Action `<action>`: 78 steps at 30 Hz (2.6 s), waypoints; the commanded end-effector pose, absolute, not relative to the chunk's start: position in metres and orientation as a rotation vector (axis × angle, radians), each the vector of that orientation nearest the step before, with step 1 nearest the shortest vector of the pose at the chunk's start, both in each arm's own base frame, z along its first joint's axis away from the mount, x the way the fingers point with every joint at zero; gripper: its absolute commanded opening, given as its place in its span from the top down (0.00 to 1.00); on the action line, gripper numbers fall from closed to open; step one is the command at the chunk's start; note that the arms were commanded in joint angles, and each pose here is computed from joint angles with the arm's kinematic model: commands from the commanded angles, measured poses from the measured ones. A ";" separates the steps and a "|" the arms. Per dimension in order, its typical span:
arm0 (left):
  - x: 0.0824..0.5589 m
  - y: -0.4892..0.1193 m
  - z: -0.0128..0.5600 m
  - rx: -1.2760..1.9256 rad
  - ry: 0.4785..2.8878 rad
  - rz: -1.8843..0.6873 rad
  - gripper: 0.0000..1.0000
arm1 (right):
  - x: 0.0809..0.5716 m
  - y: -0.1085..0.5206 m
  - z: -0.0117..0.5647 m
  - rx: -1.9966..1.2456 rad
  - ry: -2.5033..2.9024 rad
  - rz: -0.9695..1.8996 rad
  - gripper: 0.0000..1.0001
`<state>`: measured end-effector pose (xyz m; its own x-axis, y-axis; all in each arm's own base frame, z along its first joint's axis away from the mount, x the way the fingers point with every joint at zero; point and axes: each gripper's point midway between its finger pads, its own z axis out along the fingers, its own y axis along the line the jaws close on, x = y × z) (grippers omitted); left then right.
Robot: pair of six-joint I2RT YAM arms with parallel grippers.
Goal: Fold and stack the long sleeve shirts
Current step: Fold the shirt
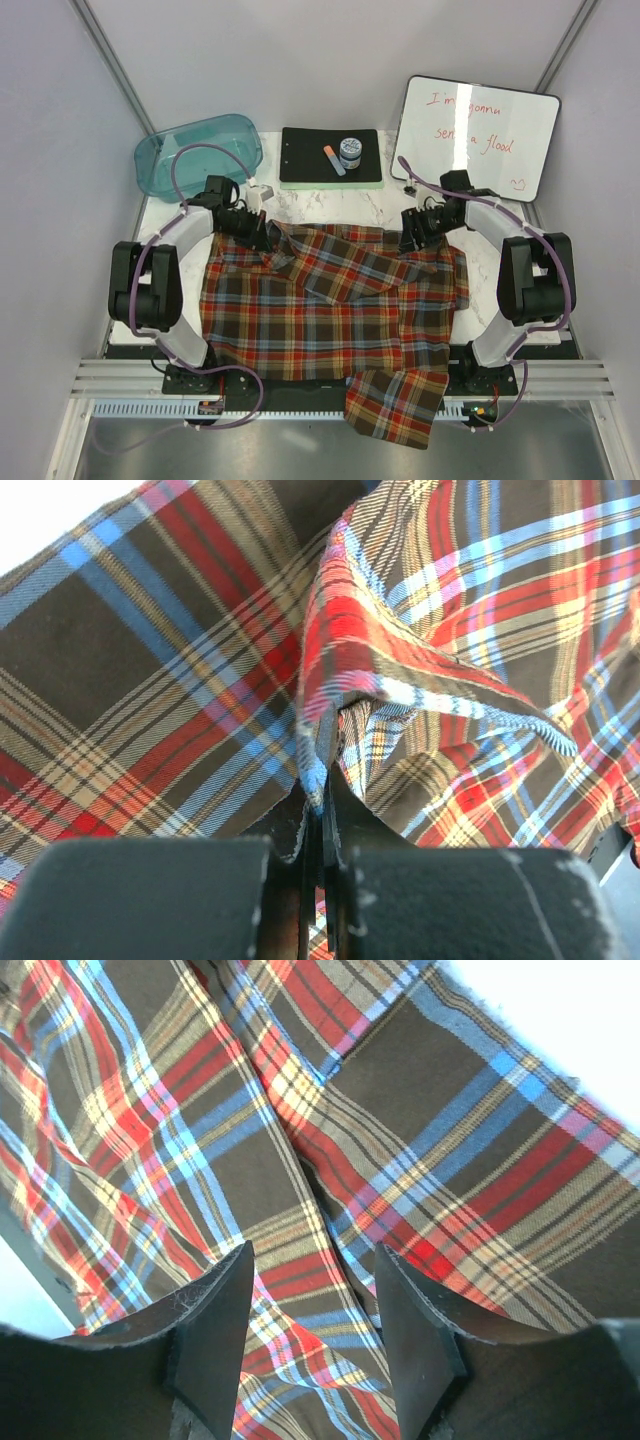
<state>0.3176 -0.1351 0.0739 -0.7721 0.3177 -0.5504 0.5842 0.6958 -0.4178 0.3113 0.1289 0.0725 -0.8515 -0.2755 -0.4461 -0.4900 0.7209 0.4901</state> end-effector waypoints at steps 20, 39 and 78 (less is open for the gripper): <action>0.352 -0.077 0.108 0.671 2.401 -0.584 0.52 | 0.316 0.116 0.095 -0.764 2.557 0.692 0.57; 0.344 -0.092 -0.001 0.934 2.664 -0.277 0.77 | 0.339 0.081 -0.007 -0.861 2.796 0.274 0.66; 0.190 -0.113 0.084 1.441 2.254 -0.689 0.34 | 0.107 0.057 0.068 -2.260 1.961 0.480 0.33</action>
